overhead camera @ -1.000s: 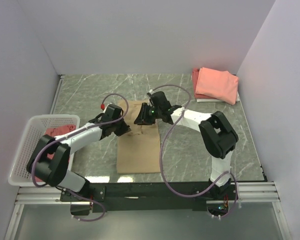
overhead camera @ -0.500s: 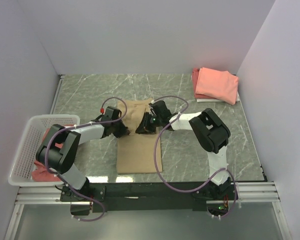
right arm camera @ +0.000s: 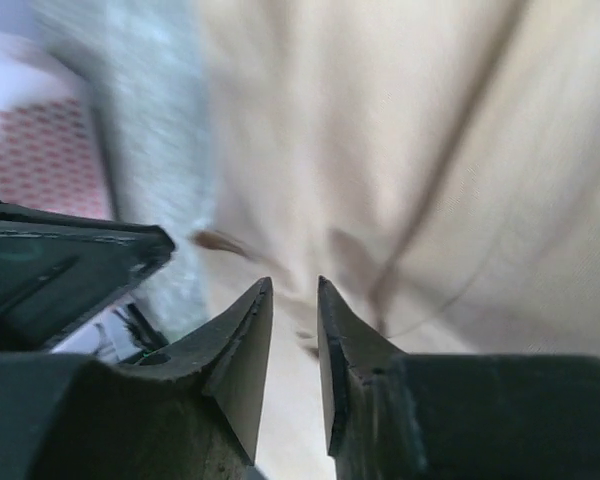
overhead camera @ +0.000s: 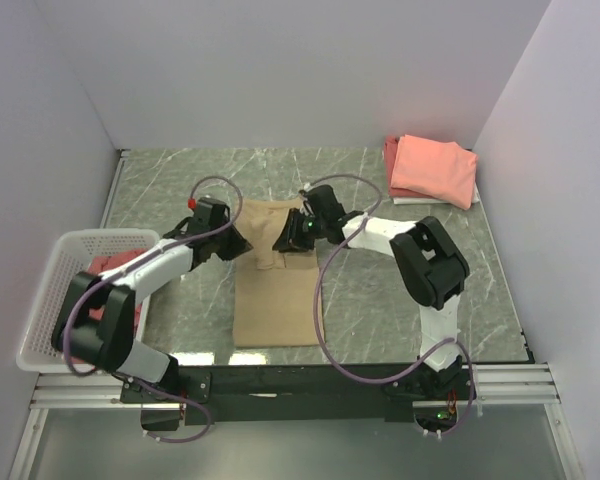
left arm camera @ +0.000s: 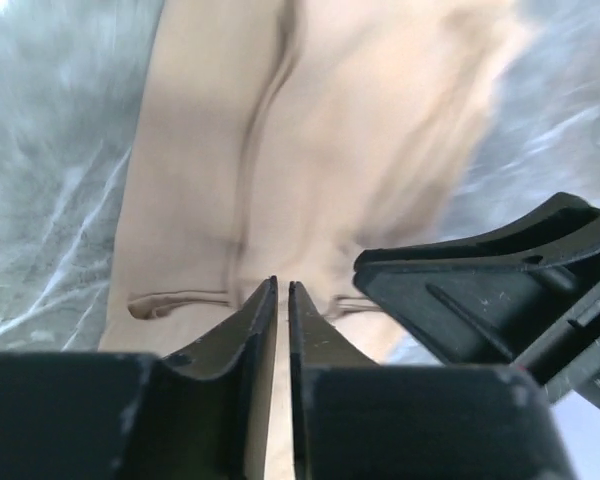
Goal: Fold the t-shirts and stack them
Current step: Fold the tshirt
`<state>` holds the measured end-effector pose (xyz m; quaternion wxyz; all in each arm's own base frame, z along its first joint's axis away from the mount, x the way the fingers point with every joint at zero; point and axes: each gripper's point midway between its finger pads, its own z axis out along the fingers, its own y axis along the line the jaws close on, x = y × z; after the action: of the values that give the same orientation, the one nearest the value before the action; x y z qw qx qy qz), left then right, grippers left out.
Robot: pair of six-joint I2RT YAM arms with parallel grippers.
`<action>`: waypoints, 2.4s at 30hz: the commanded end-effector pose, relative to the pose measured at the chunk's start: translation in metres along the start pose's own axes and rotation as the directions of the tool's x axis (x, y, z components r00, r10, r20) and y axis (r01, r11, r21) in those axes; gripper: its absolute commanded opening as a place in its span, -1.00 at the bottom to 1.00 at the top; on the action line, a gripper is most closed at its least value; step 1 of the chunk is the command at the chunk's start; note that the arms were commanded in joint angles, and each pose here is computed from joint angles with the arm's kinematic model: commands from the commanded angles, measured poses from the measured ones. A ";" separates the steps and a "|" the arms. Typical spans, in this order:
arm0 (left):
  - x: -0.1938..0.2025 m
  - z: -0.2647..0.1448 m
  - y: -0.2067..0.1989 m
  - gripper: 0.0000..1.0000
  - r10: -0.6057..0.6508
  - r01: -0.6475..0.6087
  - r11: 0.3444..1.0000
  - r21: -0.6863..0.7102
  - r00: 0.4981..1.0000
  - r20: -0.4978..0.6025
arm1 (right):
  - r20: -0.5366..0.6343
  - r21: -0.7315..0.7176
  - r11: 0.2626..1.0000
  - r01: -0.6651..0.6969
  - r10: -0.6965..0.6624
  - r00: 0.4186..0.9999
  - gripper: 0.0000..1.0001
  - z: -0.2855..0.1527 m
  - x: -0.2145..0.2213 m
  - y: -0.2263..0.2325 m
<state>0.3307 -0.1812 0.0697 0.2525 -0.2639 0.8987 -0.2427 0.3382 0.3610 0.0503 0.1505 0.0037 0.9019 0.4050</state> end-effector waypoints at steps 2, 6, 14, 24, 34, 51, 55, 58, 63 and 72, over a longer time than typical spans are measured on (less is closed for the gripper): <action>-0.036 -0.042 -0.022 -0.59 0.017 -0.023 0.998 0.056 0.994 0.105 | 0.135 -0.083 0.993 0.088 -0.076 0.988 -0.32 -0.051 -0.051 0.058; -0.025 -0.058 0.001 -0.35 0.003 -0.003 1.000 -0.008 0.996 0.091 | 0.163 -0.082 0.994 0.077 -0.062 0.985 -0.31 -0.082 -0.049 0.069; 0.023 -0.097 0.076 -0.11 -0.046 0.057 0.987 -0.151 0.996 0.072 | 0.074 -0.038 0.998 -0.057 0.059 0.995 -0.31 -0.130 0.053 0.014; 0.120 -0.123 0.119 0.02 -0.086 0.071 0.944 -0.323 0.996 -0.033 | -0.043 0.004 0.992 -0.125 0.125 0.991 -0.11 -0.161 0.160 -0.029; 0.159 -0.126 0.141 -0.03 -0.135 0.097 0.934 -0.345 0.987 -0.088 | -0.133 0.069 0.981 -0.179 0.187 0.973 0.00 -0.150 0.217 -0.058; 0.158 -0.118 0.119 -0.12 -0.151 0.136 0.979 -0.155 0.985 -0.087 | -0.053 0.097 0.977 -0.191 0.197 0.979 -0.20 -0.129 0.210 -0.071; 0.159 -0.117 0.118 -0.15 -0.149 0.136 0.981 -0.137 0.984 -0.094 | -0.050 0.124 0.976 -0.179 0.187 0.981 -0.24 -0.126 0.212 -0.075; 0.162 -0.116 0.121 -0.16 -0.145 0.129 0.981 -0.142 0.984 -0.105 | -0.050 0.132 0.977 -0.170 0.178 0.983 -0.25 -0.123 0.213 -0.076; 0.165 -0.113 0.123 -0.16 -0.137 0.120 0.982 -0.143 0.984 -0.117 | -0.040 0.141 0.976 -0.166 0.173 0.984 -0.51 -0.121 0.212 -0.076; 0.174 -0.107 0.108 -0.21 -0.100 0.095 0.995 -0.036 0.981 -0.169 | 0.042 0.202 0.975 -0.092 0.085 0.995 -0.95 -0.141 0.191 -0.074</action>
<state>0.0991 -0.1559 0.0261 0.1582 -0.3100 0.9111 -0.2210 0.1119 0.2386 0.0188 0.1011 0.0765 0.9338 0.3345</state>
